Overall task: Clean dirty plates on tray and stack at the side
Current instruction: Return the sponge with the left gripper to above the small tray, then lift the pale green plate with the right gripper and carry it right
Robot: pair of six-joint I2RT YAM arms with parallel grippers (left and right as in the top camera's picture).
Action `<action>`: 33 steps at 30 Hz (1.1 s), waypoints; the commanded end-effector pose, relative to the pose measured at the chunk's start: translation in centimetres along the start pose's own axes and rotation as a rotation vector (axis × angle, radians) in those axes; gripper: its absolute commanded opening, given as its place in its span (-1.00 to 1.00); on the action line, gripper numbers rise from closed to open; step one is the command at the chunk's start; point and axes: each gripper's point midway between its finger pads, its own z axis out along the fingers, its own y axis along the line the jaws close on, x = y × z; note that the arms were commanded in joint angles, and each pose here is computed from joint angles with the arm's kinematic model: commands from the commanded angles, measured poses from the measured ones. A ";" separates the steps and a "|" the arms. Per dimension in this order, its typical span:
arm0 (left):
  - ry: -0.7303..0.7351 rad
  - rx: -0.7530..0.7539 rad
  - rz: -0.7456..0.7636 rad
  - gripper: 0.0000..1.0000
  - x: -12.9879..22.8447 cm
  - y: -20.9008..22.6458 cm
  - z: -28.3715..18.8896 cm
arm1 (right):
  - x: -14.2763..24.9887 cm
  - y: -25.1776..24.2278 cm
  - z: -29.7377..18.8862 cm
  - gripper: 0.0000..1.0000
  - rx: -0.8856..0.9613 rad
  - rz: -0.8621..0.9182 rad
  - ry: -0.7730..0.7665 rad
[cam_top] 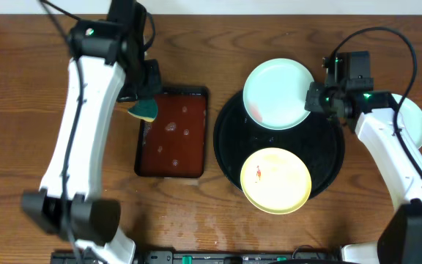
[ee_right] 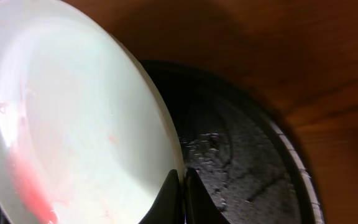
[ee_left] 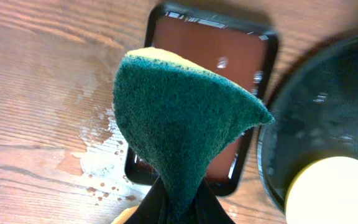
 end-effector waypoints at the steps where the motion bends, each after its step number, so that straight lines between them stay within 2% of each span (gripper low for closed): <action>1: -0.090 0.031 0.023 -0.85 0.9 -0.1 -3.8 | -1.4 -0.3 -1.7 -0.98 0.067 -0.052 -0.064; 7: -0.116 0.039 0.016 -0.85 2.6 0.6 -6.2 | -1.4 0.7 -2.1 -0.98 0.138 -0.151 -0.090; 16: -0.060 0.017 0.017 -0.85 3.7 1.0 -5.2 | -2.4 4.5 -3.6 -0.98 0.190 -0.287 -0.160; 26: -0.064 0.006 0.016 -0.85 3.5 1.1 -4.8 | -2.6 8.9 -4.5 -0.98 0.096 -0.310 -0.207; 33: -0.119 -0.120 -0.066 -0.85 2.6 3.4 -5.0 | -2.6 13.7 -5.2 -0.98 -0.006 -0.324 -0.281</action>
